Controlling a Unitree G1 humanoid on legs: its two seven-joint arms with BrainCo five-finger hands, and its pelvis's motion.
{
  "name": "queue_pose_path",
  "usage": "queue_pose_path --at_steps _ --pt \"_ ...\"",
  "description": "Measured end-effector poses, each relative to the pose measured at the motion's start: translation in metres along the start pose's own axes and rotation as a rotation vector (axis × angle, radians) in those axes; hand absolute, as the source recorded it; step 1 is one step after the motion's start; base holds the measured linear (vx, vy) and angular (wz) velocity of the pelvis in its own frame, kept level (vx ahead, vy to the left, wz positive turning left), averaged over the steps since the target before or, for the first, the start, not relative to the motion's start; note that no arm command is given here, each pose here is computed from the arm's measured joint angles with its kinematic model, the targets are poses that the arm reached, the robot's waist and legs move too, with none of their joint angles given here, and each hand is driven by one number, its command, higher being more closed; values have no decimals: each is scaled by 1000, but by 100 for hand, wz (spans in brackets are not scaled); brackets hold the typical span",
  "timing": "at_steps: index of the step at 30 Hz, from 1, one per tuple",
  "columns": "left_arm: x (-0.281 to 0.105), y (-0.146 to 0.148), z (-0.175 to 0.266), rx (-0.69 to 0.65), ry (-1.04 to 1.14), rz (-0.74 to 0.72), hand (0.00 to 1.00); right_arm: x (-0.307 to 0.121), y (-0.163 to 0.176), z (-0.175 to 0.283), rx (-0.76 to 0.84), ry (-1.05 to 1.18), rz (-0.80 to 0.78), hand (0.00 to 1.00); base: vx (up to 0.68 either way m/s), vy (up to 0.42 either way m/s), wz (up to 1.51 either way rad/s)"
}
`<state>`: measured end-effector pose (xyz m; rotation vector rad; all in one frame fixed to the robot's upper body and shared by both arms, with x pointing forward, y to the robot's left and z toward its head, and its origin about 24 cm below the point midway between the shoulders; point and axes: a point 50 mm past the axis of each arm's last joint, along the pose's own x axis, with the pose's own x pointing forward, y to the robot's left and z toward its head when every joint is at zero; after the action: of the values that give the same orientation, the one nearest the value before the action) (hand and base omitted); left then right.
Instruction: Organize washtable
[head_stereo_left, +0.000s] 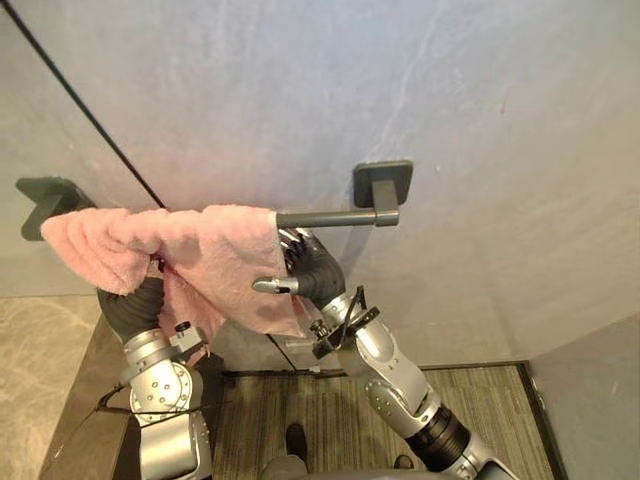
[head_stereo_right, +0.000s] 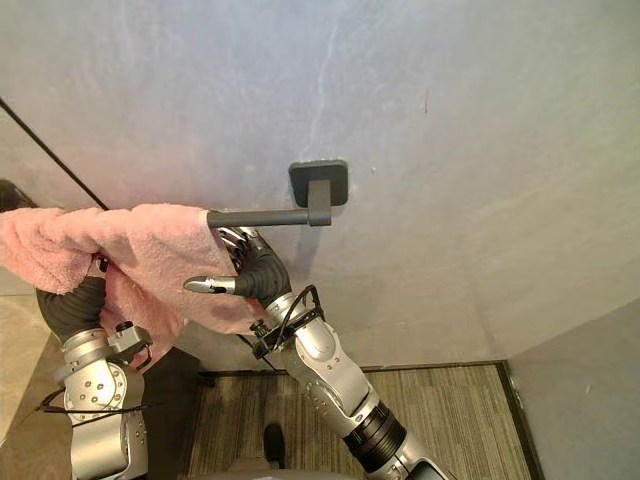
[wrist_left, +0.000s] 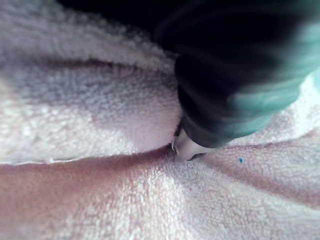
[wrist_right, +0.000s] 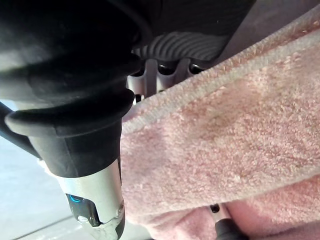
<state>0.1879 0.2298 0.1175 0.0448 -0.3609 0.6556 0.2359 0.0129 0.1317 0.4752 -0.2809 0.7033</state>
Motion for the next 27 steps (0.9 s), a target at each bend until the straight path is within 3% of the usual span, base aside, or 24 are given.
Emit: queue_pose_path --at_steps 6,7,27 --pt "-1 0 1 -4 -11 -2 100 3 -12 4 -22 -28 -75 0 -48 8 13" --pt "-1 0 1 -5 -13 -3 100 3 -12 4 -25 -33 -78 100 -22 10 3" --pt "-5 -1 2 -11 -26 -16 100 -6 -27 4 -67 -36 -154 100 -1 0 0"
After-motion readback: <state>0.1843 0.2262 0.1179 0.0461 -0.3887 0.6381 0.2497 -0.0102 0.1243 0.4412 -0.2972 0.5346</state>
